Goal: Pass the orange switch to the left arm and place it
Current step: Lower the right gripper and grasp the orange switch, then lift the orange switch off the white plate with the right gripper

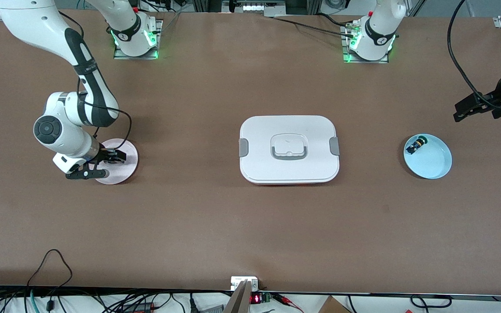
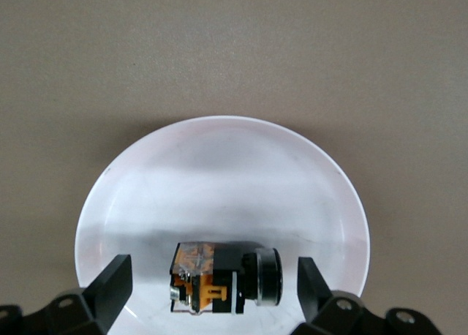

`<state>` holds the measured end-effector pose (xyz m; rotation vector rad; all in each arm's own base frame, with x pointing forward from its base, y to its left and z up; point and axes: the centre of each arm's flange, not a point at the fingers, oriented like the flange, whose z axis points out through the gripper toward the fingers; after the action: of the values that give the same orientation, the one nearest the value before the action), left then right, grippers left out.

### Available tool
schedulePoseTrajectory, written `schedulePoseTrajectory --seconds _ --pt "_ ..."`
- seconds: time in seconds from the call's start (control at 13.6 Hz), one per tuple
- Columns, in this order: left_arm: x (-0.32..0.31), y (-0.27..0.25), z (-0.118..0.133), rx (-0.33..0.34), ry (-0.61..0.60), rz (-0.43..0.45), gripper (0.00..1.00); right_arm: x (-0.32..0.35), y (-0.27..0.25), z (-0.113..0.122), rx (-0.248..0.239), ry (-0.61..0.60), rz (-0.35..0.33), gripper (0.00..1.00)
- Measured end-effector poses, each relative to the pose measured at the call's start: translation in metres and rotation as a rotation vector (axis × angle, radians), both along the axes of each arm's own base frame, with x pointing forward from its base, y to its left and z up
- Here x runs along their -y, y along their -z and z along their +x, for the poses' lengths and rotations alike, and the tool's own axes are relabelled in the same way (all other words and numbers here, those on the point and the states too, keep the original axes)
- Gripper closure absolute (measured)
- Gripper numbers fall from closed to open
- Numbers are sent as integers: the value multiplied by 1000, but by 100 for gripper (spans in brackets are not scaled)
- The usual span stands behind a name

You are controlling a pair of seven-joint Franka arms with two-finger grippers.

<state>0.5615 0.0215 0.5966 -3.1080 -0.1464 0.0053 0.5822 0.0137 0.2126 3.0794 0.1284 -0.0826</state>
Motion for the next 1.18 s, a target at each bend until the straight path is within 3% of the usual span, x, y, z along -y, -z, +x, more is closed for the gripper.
schedulePoseTrajectory --seconds 0.96,1.03,1.18 --pt "0 1 0 -2 0 0 0 10 37 -15 -68 15 -7 0" --pt "0 1 0 -2 0 0 0 10 37 -15 -69 14 -7 5" --pt "0 1 0 -2 0 0 0 10 37 -15 -69 9 -6 28"
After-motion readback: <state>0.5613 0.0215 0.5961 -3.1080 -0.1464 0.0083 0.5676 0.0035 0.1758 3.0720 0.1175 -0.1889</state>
